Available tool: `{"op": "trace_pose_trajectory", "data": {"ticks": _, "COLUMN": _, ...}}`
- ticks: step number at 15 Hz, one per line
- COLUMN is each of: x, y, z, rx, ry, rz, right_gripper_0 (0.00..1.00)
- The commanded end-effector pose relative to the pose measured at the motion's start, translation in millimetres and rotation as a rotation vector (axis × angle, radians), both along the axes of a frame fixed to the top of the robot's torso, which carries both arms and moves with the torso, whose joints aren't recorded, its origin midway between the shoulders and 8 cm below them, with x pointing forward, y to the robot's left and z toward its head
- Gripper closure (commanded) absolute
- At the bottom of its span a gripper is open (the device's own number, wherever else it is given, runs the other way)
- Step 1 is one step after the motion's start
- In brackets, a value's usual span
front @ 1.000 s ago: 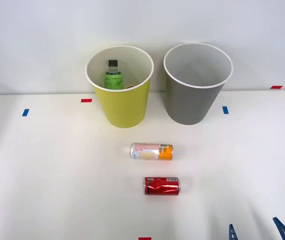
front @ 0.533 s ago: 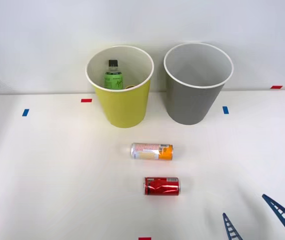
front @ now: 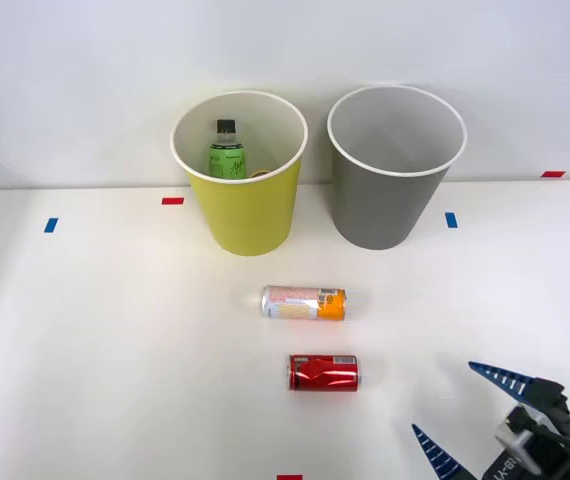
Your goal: Put cans in the gray bin, plastic bottles in the light green bin
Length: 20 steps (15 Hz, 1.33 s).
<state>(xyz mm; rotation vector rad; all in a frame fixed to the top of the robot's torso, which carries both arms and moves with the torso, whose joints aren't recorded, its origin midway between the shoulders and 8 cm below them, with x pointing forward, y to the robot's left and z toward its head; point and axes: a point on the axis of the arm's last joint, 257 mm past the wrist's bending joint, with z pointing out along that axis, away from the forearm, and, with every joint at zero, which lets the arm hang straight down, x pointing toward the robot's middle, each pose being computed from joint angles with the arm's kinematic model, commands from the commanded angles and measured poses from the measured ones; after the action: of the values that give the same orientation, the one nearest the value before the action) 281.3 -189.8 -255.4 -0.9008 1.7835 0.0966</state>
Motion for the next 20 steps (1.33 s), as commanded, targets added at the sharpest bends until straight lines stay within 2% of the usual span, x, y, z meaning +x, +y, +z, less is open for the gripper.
{"op": "trace_pose_trajectory", "data": {"ticks": 1, "x": 18.2, "y": 26.7, "z": 12.1, "rx": -0.163, "ry": 0.027, "rz": 0.086, "right_gripper_0": 0.00}}
{"op": "trace_pose_trajectory", "data": {"ticks": 5, "x": 33.5, "y": 43.8, "z": 12.1, "rx": -0.271, "ry": 0.023, "rz": 0.170, "right_gripper_0": 0.00}}
{"op": "trace_pose_trajectory", "data": {"ticks": 10, "x": 38.7, "y": 45.3, "z": 3.0, "rx": -0.461, "ry": 0.028, "rz": 0.269, "right_gripper_0": 0.00}}
{"op": "trace_pose_trajectory", "data": {"ticks": 18, "x": 19.9, "y": 66.4, "z": -3.0, "rx": -0.531, "ry": 0.079, "rz": 0.461, "right_gripper_0": 0.00}}
{"op": "trace_pose_trajectory", "data": {"ticks": 20, "x": 16.6, "y": 78.5, "z": -1.0, "rx": -0.529, "ry": 0.127, "rz": 0.491, "right_gripper_0": 0.00}}
